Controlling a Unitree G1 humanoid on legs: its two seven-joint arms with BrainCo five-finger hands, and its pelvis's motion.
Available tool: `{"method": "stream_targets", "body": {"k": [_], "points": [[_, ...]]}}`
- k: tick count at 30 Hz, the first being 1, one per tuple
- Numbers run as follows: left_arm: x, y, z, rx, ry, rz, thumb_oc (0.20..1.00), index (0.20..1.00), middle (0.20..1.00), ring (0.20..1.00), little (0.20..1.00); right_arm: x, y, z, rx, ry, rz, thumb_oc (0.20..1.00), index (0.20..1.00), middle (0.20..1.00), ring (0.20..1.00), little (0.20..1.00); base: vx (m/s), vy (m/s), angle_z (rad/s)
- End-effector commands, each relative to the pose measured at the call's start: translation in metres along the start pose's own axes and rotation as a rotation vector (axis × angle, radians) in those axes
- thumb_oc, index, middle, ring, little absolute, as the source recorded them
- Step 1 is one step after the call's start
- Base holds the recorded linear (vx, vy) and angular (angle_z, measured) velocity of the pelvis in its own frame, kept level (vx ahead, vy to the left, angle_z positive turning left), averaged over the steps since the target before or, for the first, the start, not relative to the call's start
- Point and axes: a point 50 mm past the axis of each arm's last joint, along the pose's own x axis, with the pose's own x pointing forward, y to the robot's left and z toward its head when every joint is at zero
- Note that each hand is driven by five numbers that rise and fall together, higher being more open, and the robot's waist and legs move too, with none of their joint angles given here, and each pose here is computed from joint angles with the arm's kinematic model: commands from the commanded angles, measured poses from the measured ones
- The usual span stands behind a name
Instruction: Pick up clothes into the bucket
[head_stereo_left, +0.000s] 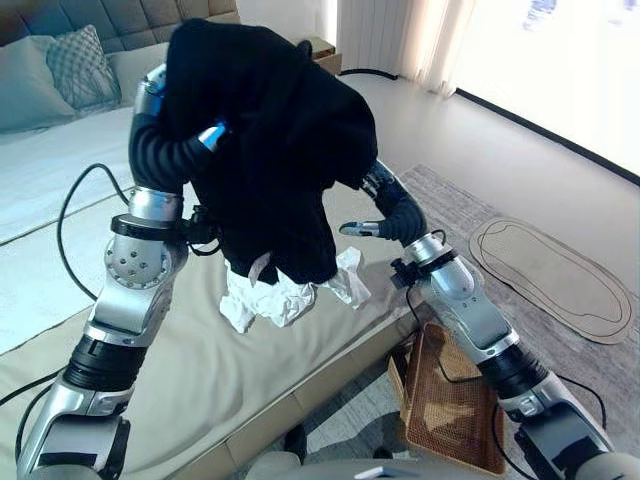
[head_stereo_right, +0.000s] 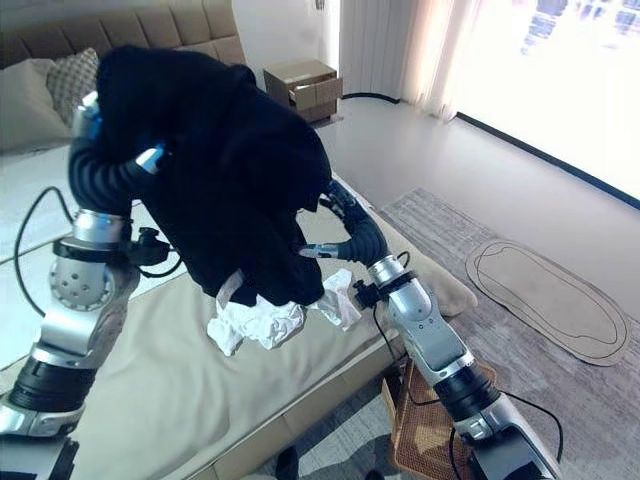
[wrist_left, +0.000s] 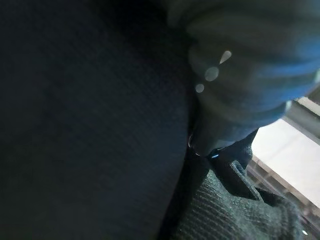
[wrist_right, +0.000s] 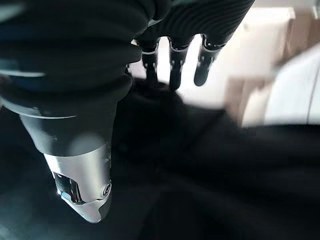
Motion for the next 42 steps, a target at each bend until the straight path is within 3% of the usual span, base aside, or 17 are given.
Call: {"method": "stream_targets", "body": {"k": [1, 9, 23, 33, 42], "points": [[0.017, -0.001, 0.014, -0.095, -0.084, -0.033, 0.200, 0.200, 0.200, 0.200, 0.200, 0.023, 0.022, 0.033, 0.182, -0.155, 0.157, 1.000, 1.000, 1.000, 1.000, 1.000, 0.00, 0.000, 0.00], [0.017, -0.014, 0.002, -0.198, 0.010, -0.144, 0.200, 0.200, 0.200, 0.200, 0.200, 0.033, 0.059, 0.044, 0.466, -0.140, 0.389, 1.000, 1.000, 1.000, 1.000, 1.000, 0.00, 0.000, 0.00], [-0.004, -0.022, -0.034, -0.141, 0.214, -0.198, 0.200, 0.200, 0.200, 0.200, 0.200, 0.036, 0.081, 0.064, 0.586, -0.136, 0.546, 1.000, 1.000, 1.000, 1.000, 1.000, 0.00, 0.000, -0.02], [-0.007, -0.047, -0.043, -0.205, 0.277, -0.308, 0.200, 0.200, 0.200, 0.200, 0.200, 0.038, 0.096, 0.063, 0.684, -0.091, 0.557, 1.000, 1.000, 1.000, 1.000, 1.000, -0.01, 0.001, -0.02], [-0.001, -0.085, -0.050, -0.268, 0.302, -0.353, 0.200, 0.200, 0.200, 0.200, 0.200, 0.039, 0.103, 0.054, 0.742, -0.083, 0.425, 1.000, 1.000, 1.000, 1.000, 1.000, 0.00, 0.000, 0.00]]}}
